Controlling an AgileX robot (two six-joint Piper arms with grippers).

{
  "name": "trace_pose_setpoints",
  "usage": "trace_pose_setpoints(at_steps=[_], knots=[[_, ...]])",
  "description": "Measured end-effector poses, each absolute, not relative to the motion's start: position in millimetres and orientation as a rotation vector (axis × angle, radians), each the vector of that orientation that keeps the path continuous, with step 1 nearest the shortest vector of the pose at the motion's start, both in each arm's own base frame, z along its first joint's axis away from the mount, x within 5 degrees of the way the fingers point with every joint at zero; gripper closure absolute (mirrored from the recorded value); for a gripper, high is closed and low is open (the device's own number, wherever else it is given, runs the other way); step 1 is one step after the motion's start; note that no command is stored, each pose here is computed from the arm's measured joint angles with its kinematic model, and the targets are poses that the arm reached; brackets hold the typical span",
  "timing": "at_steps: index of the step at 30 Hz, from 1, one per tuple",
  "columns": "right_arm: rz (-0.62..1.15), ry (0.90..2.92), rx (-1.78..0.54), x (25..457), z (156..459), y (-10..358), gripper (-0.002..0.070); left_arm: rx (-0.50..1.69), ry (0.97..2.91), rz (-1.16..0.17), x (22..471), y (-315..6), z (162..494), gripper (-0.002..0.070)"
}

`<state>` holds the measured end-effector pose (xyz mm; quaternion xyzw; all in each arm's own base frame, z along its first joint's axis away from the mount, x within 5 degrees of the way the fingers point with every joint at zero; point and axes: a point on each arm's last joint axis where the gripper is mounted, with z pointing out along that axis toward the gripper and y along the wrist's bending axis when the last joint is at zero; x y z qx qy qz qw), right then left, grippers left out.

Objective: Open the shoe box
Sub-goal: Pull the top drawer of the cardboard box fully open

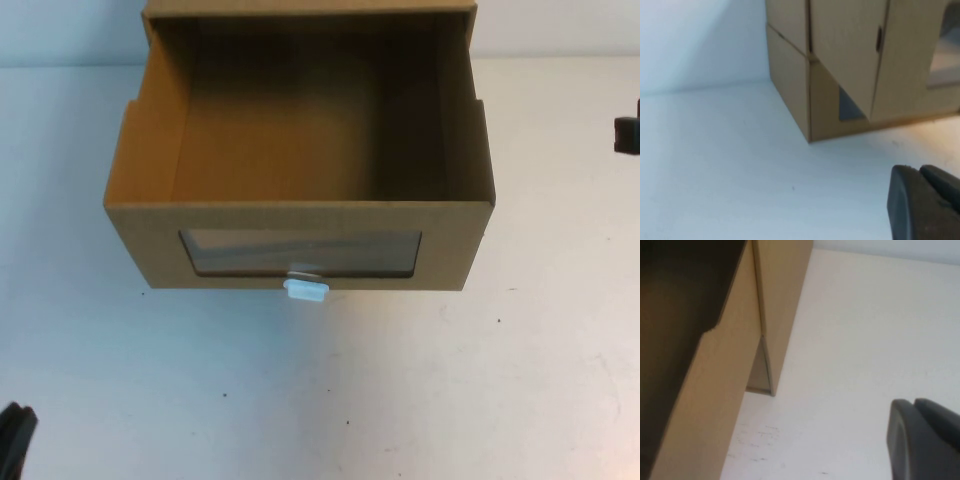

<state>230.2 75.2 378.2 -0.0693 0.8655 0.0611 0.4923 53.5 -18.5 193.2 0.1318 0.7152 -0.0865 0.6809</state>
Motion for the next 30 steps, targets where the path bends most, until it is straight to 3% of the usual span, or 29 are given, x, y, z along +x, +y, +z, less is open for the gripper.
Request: trace_pose_setpoints(at_steps=[18,24,30], knots=[[0.233,2.101,-0.130,229.9,378.6,79.3,0.0690,0.347,1.692,-0.197,51.8,-20.5,184.6,0.0679],[0.221,2.136,-0.133,235.6,371.5,81.4,0.0689,0.348,1.694,-0.198,51.8,-20.6,184.4,0.0679],[0.102,2.147,-0.199,245.3,363.5,79.6,0.0689,0.349,1.695,-0.197,51.8,-20.6,184.4,0.0679]])
